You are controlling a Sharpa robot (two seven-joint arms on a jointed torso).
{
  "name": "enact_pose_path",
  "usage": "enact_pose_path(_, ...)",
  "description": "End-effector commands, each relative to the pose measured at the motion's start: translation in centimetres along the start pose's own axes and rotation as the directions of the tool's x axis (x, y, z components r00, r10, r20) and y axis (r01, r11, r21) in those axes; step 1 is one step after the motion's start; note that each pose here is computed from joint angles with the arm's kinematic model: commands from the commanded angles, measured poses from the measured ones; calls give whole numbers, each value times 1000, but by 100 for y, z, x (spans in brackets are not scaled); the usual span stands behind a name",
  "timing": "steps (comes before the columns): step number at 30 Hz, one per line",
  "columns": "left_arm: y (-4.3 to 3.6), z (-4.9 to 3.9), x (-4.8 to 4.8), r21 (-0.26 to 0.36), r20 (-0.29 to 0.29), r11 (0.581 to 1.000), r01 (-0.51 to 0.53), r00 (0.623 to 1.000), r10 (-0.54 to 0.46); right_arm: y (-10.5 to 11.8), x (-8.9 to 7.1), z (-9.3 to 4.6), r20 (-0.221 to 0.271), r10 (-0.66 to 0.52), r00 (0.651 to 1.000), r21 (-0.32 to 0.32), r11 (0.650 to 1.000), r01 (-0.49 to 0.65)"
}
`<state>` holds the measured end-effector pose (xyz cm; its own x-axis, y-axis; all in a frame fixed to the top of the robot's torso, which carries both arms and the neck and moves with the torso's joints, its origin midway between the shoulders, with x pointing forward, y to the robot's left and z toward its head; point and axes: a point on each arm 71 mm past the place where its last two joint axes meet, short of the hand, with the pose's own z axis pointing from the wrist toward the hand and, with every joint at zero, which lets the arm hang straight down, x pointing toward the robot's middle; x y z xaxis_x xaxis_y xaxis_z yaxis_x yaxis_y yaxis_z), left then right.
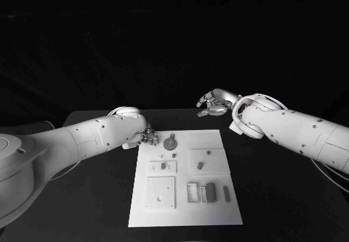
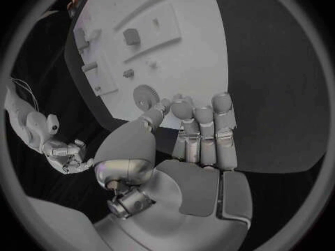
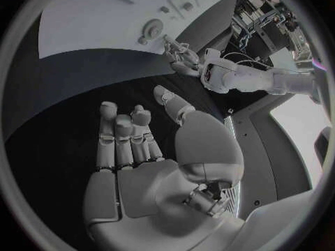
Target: Assemble the parts on the task board
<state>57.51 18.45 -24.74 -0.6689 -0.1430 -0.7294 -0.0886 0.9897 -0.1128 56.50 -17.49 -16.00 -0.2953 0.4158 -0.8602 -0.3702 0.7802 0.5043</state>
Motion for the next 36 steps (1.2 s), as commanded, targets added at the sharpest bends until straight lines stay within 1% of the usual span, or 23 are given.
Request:
enact_pose_path(1, -36, 4, 21, 16, -8, 1000, 2, 1000, -2, 19, 17, 0, -16, -5, 1000, -9, 1000, 5)
enact_pose_path(5, -35, 6, 29, 16, -13, 1000, 3, 1000, -3, 19, 17, -5, -18, -5, 1000, -8, 1000, 5)
enact_pose_path(13, 5, 13, 12, 10, -9, 1000, 15, 1000, -15, 18, 18, -5, -19, -5, 1000, -8, 1000, 5)
enact_pose_path(22, -14, -2, 31, 25, -9, 999, 33, 999, -32, 2, 14, -6, -21, -6, 1000, -3, 1000, 5)
enact_pose_path(25, -19, -5, 27, 32, 1, 998, 45, 999, -45, 2, 15, -6, -22, -5, 1000, -3, 1000, 5)
enact_pose_path(28, -7, -11, 37, 33, -9, 997, 75, 997, -75, 0, 15, -5, -23, -6, 1000, -2, 1000, 6)
enact_pose_path(32, 2, -25, 49, 39, -7, 996, 83, 997, -83, -12, 12, -7, -24, -6, 1000, 2, 1000, 6)
enact_pose_path(36, 33, -49, 61, 38, 3, 994, 101, 995, -101, -30, 7, -10, -24, -7, 1000, 6, 1000, 7)
